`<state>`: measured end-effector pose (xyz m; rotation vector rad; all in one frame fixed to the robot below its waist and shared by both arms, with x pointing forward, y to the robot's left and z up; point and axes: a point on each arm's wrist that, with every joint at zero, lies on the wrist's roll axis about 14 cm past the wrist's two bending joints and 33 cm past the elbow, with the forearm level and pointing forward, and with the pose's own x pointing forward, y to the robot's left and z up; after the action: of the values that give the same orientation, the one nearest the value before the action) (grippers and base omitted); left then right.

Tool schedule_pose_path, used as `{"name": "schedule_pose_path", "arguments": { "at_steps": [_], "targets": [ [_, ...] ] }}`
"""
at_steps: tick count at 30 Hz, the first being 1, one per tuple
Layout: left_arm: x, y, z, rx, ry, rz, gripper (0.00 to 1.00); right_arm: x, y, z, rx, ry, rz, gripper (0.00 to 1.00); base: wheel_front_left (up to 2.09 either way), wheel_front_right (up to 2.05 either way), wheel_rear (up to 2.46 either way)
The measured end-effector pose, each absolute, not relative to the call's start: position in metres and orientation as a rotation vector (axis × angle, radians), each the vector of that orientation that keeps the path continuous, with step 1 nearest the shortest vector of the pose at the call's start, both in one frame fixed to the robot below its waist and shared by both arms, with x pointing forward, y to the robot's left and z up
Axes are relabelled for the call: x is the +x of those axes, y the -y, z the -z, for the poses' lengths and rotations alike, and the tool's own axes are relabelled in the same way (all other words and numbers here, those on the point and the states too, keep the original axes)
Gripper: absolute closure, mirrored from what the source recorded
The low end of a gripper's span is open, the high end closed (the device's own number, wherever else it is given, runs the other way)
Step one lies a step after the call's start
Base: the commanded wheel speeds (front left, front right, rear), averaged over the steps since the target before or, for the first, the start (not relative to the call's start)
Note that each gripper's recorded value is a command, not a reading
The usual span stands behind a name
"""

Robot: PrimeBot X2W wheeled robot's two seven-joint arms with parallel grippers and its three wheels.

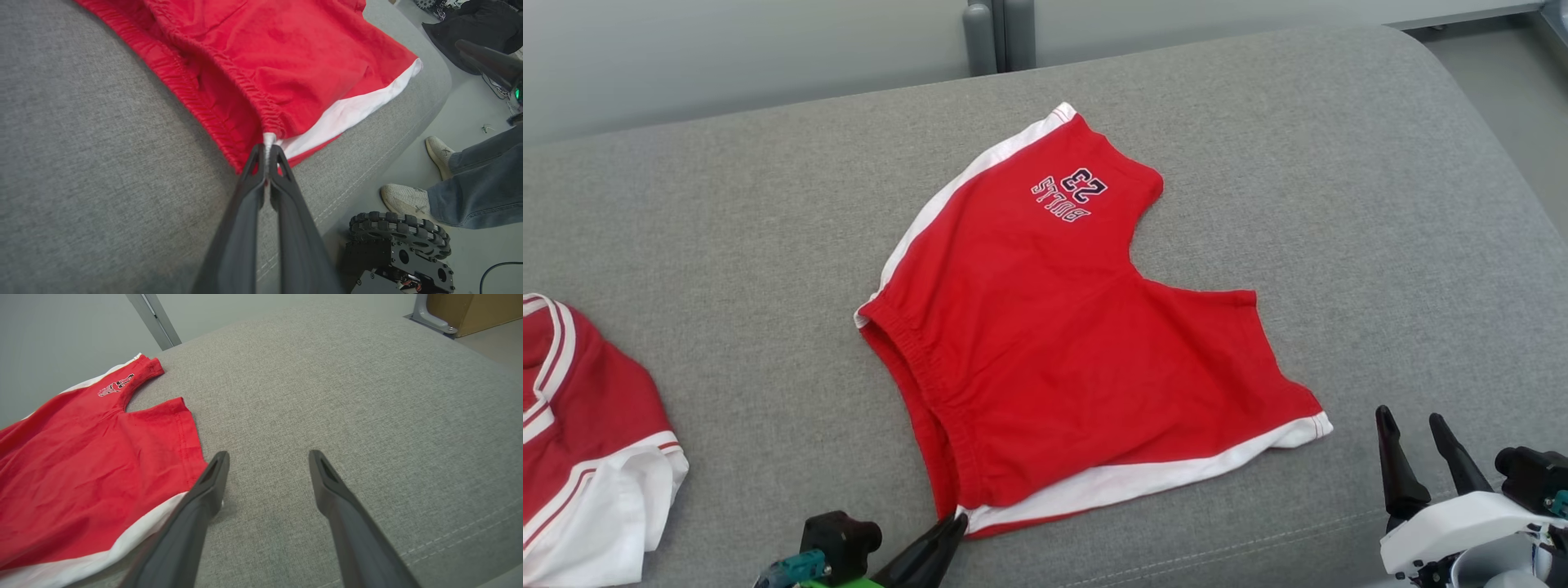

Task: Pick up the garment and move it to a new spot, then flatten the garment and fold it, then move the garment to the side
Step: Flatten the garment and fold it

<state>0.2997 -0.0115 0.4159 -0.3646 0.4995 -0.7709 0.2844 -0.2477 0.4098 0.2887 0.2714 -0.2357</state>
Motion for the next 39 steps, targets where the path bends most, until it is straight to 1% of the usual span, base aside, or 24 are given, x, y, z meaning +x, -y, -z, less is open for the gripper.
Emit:
{"name": "schedule_pose_path", "arguments": {
  "at_steps": [4,11,12,13,14,16,17,18,19,23,27,32,39],
  "targets": [
    [0.296,0.007,-0.422,-0.392,-0.494,0.774,1.00,0.287,0.243,-0.410,0.282,-0.273,0.217,0.00,0.00,0.00,0.00],
    [0.291,-0.005,-0.420,-0.382,-0.509,0.772,1.00,0.285,0.240,-0.405,0.280,-0.291,0.205,0.00,0.00,0.00,0.00],
    [0.290,-0.005,-0.421,-0.403,-0.512,0.767,0.97,0.286,0.240,-0.405,0.280,-0.294,0.205,0.00,0.00,0.00,0.00],
    [0.290,-0.005,-0.421,-0.408,-0.512,0.765,0.86,0.286,0.240,-0.404,0.279,-0.297,0.204,0.00,0.00,0.00,0.00],
    [0.290,-0.006,-0.419,-0.413,-0.515,0.759,0.68,0.286,0.239,-0.403,0.276,-0.299,0.201,0.00,0.00,0.00,0.00],
    [0.289,-0.007,-0.418,-0.426,-0.521,0.750,0.56,0.287,0.238,-0.403,0.275,-0.302,0.196,0.00,0.00,0.00,0.00],
    [0.290,-0.007,-0.417,-0.429,-0.522,0.747,0.51,0.287,0.238,-0.402,0.275,-0.303,0.195,0.00,0.00,0.00,0.00],
    [0.290,-0.008,-0.416,-0.428,-0.525,0.745,0.04,0.287,0.238,-0.402,0.275,-0.304,0.195,0.00,0.00,0.00,0.00],
    [0.290,-0.009,-0.415,-0.428,-0.527,0.742,0.00,0.287,0.238,-0.402,0.273,-0.305,0.195,0.00,0.00,0.00,0.00],
    [0.292,-0.014,-0.412,-0.426,-0.528,0.719,0.00,0.288,0.240,-0.405,0.256,-0.297,0.191,0.00,0.00,0.00,0.00],
    [0.302,-0.023,-0.415,-0.438,-0.490,0.680,0.00,0.291,0.243,-0.411,0.231,-0.276,0.186,0.00,0.00,0.00,0.00],
    [0.312,-0.040,-0.415,-0.456,-0.463,0.591,0.00,0.295,0.250,-0.422,0.216,-0.237,0.196,0.00,0.00,0.00,0.00],
    [0.325,-0.057,-0.430,-0.451,-0.360,0.507,0.00,0.304,0.254,-0.439,0.153,-0.185,0.183,0.00,0.00,0.00,0.00]
  ]
}}
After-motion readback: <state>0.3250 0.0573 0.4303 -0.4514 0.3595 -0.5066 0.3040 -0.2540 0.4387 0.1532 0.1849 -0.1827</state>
